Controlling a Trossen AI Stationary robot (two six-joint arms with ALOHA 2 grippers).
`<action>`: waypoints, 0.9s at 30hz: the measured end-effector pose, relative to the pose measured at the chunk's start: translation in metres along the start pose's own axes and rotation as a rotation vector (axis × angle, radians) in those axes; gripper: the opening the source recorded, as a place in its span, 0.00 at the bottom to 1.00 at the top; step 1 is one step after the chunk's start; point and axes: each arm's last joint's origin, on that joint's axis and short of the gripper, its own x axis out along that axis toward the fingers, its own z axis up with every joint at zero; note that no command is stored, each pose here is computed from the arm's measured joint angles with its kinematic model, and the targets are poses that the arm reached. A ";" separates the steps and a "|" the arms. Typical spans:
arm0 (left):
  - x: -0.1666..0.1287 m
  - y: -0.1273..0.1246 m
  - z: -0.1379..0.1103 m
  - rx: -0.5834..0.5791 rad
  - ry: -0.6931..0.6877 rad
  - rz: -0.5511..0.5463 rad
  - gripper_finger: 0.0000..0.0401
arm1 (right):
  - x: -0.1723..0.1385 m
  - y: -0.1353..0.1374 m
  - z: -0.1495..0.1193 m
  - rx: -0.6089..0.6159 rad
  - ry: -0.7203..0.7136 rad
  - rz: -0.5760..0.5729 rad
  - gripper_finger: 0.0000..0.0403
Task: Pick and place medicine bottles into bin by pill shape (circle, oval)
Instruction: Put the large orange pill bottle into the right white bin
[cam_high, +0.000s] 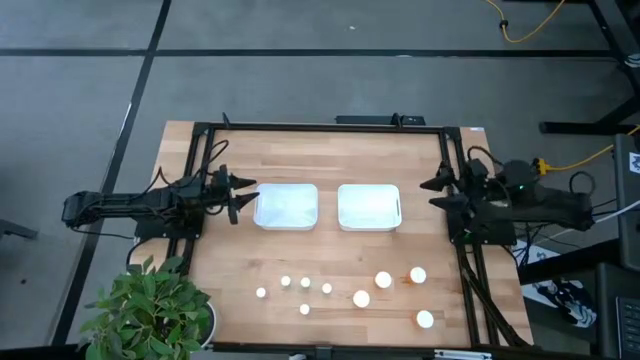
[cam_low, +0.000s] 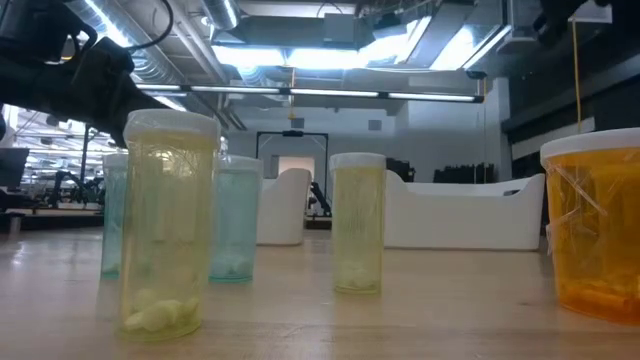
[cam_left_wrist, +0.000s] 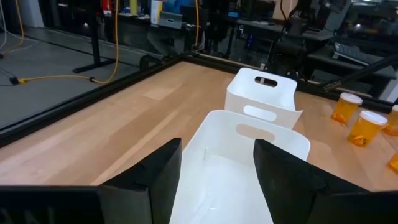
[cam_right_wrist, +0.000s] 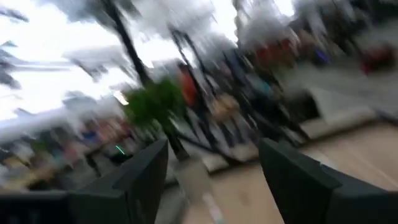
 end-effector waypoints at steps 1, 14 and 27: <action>0.000 0.000 0.000 -0.001 -0.002 0.000 0.48 | -0.001 0.002 0.006 0.013 0.068 -0.080 0.63; 0.000 0.000 0.002 -0.006 -0.021 -0.004 0.48 | 0.033 0.008 0.006 0.392 0.916 -0.716 0.63; 0.000 0.000 0.002 0.000 -0.021 -0.003 0.48 | 0.068 0.045 -0.051 0.493 1.281 -0.805 0.63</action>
